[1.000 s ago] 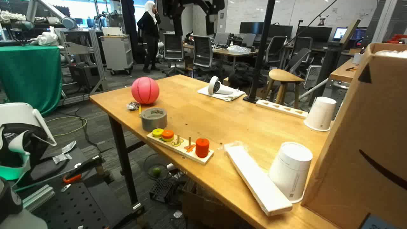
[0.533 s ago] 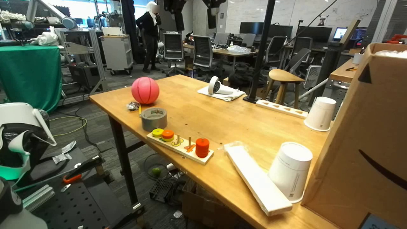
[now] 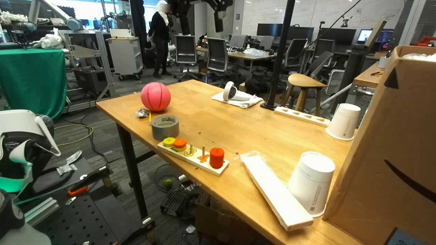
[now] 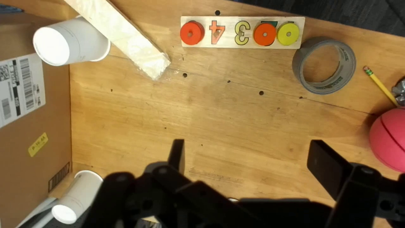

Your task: Push the ball towards the box

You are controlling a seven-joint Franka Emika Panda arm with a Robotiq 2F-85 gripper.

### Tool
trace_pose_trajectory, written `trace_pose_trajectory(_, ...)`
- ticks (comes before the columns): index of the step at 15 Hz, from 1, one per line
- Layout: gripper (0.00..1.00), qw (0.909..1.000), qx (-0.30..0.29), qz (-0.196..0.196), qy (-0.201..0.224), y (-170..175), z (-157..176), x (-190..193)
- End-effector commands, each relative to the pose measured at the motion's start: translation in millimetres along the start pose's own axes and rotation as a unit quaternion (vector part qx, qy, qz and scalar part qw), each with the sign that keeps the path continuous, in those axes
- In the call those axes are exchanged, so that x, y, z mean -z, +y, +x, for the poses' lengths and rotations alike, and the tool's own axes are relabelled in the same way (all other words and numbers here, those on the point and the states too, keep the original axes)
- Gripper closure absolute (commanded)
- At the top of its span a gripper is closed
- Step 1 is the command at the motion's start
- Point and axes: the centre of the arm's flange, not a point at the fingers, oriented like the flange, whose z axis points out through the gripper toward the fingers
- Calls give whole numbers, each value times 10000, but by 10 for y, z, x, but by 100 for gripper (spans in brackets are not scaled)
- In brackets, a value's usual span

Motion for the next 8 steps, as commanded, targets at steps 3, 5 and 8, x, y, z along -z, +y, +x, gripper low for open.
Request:
trace_pose_trajectory(3, 0, 9898, 1250, -452, 510, -844, 82, 110)
trace_pose_trajectory(5, 0, 9813, 1738, -517, 642, -1166, 149, 78)
trace_pose_trajectory(8, 0, 9641, 2460, -492, 867, -1624, 267, 35)
